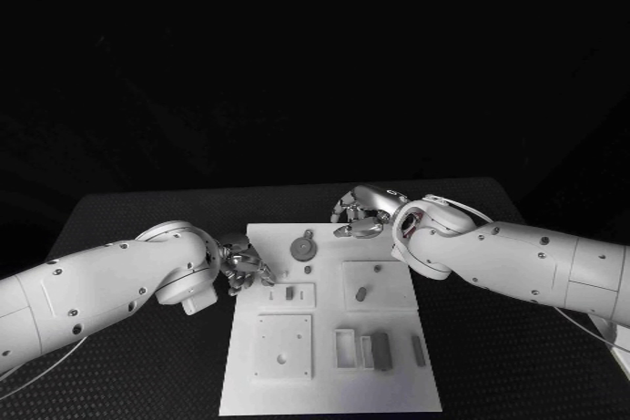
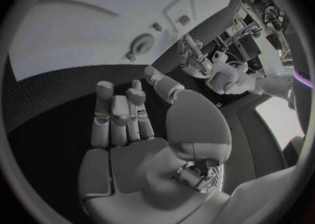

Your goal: Assemble the parts on the task board

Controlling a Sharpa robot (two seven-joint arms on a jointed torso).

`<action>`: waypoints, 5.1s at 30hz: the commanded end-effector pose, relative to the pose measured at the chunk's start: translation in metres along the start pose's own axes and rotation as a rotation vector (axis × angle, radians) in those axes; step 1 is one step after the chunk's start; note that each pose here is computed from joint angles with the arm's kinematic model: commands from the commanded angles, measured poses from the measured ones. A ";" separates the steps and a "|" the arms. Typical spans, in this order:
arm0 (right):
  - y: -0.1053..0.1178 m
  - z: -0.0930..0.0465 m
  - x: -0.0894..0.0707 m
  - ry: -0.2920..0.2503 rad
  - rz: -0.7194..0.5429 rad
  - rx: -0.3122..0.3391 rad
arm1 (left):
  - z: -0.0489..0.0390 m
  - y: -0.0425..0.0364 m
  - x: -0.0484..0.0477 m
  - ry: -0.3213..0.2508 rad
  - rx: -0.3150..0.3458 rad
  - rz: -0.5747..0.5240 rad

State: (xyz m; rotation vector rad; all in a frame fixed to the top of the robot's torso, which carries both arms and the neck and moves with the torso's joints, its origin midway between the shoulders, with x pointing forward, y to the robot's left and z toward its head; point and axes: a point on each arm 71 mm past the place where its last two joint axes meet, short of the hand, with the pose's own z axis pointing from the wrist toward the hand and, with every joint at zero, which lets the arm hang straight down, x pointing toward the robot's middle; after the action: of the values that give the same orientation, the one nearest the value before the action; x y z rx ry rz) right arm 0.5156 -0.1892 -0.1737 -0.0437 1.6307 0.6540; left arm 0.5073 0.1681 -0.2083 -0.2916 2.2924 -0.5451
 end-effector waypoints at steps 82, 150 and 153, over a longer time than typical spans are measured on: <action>0.001 -0.002 0.001 0.023 -0.002 -0.013 | 0.0013 -0.0076 0.0308 -0.029 -0.079 0.274; 0.001 -0.001 0.002 0.024 -0.002 -0.014 | -0.0007 -0.0128 0.0338 -0.114 -0.030 0.277; 0.001 -0.001 0.002 0.024 -0.002 -0.014 | 0.0002 -0.0127 0.0347 -0.118 -0.029 0.287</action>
State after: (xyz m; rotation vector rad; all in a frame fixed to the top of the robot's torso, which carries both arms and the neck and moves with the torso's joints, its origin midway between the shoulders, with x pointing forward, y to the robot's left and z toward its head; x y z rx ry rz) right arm 0.5143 -0.1896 -0.1745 -0.0501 1.6424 0.6581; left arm 0.4847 0.1456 -0.2224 -0.0252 2.1878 -0.3436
